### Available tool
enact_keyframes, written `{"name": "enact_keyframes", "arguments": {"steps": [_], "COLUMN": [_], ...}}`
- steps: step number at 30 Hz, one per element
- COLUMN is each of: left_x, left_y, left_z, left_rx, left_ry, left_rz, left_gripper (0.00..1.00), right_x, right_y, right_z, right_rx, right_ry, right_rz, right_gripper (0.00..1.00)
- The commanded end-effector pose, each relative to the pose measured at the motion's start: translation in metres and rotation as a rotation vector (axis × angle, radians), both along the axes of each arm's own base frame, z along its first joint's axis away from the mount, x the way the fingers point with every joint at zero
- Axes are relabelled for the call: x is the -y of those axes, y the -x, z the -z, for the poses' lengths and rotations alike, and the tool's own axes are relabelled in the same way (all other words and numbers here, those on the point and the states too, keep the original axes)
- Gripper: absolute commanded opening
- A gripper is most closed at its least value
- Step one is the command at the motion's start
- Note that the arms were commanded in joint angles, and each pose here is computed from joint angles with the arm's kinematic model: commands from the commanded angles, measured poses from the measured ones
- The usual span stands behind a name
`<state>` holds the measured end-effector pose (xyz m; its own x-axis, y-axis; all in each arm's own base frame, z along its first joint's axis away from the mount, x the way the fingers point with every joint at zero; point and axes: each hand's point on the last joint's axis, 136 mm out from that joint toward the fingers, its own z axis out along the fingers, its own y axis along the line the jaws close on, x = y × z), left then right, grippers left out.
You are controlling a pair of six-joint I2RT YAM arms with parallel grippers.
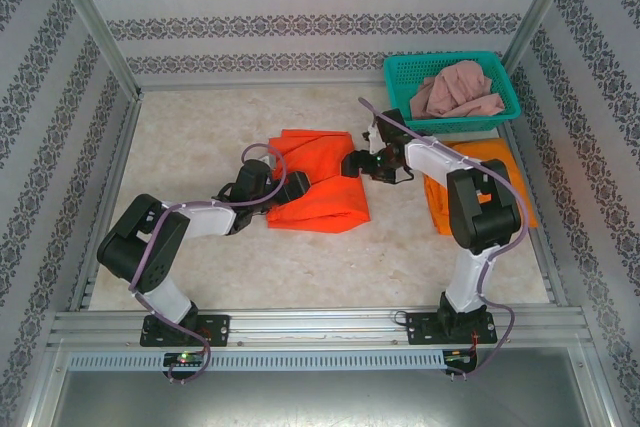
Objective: Fold and stack the shorts
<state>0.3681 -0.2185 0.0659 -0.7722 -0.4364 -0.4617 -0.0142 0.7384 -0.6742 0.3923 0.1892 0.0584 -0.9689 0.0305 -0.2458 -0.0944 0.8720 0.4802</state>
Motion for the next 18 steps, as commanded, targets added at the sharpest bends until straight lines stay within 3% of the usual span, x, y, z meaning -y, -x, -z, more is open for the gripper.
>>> {"name": "enact_keyframes", "arguments": {"steps": [1, 11, 18], "left_x": [-0.022, -0.020, -0.021], "left_y": [0.038, 0.038, 0.037], "left_z": [0.059, 0.063, 0.056], "left_rx": [-0.210, -0.213, -0.198], "left_ry": [-0.108, -0.096, -0.085], "left_rz": [-0.032, -0.033, -0.041], "left_gripper": [0.96, 0.96, 0.96], "right_x": [-0.003, -0.024, -0.034], "right_y": [-0.004, 0.004, 0.005], "right_z": [0.005, 0.019, 0.029], "right_rx": [-0.031, -0.092, -0.124], "right_ry": [-0.029, -0.084, -0.090], "right_rz": [-0.001, -0.011, 0.002], "right_gripper": [0.84, 0.66, 0.34]}}
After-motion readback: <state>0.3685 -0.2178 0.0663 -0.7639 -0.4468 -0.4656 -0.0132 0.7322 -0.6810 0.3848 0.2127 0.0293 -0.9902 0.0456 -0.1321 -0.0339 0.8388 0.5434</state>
